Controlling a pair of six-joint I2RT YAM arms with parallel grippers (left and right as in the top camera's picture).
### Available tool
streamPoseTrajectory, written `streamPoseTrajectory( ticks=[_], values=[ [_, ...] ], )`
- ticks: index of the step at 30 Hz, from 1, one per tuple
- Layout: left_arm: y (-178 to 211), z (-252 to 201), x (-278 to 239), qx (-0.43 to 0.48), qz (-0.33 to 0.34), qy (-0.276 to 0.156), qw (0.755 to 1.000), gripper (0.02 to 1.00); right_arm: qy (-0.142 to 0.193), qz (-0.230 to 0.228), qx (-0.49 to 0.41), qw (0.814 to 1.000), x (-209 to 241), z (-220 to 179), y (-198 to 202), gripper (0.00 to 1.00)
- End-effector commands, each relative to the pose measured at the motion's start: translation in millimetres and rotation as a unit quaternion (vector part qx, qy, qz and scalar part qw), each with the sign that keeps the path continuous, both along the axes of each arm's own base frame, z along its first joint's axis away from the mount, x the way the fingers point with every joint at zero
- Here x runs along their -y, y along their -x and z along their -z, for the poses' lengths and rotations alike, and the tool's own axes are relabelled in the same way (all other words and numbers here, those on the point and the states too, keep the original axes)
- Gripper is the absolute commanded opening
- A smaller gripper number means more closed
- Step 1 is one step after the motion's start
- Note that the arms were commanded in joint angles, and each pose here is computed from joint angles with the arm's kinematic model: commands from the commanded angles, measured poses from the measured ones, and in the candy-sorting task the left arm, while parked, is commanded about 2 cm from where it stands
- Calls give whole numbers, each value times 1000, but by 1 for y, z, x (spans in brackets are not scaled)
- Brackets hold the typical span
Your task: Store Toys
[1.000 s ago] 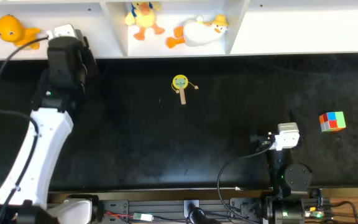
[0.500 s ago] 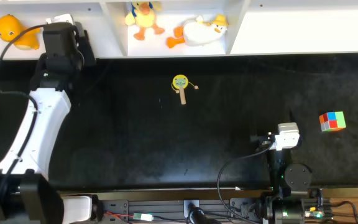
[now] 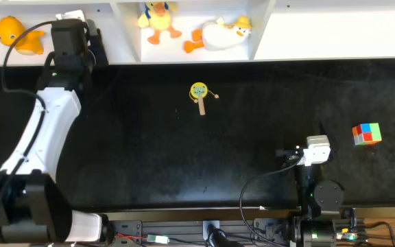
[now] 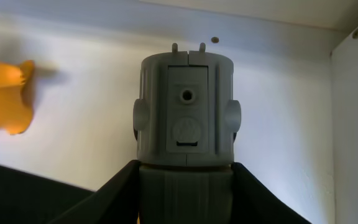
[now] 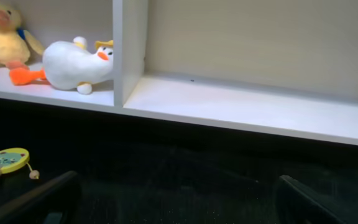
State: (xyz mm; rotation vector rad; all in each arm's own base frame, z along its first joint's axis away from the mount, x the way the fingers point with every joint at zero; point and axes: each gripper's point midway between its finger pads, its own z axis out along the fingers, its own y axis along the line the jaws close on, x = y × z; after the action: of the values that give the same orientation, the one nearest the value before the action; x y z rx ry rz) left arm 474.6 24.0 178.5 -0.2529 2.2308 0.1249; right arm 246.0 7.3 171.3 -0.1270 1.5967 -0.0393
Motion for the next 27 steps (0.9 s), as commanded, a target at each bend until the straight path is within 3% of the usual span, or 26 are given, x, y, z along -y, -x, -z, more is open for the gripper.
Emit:
streamPoseTrajectory(
  ticks=[1, 27],
  values=[
    [-15, -19, 1, 24, 10, -2, 1000, 220, 0, 2, 5, 1000, 1, -1, 0, 993],
    [-31, -11, -2, 21, 23, -7, 999, 222, 0, 2, 5, 1000, 1, -1, 0, 996]
  ],
)
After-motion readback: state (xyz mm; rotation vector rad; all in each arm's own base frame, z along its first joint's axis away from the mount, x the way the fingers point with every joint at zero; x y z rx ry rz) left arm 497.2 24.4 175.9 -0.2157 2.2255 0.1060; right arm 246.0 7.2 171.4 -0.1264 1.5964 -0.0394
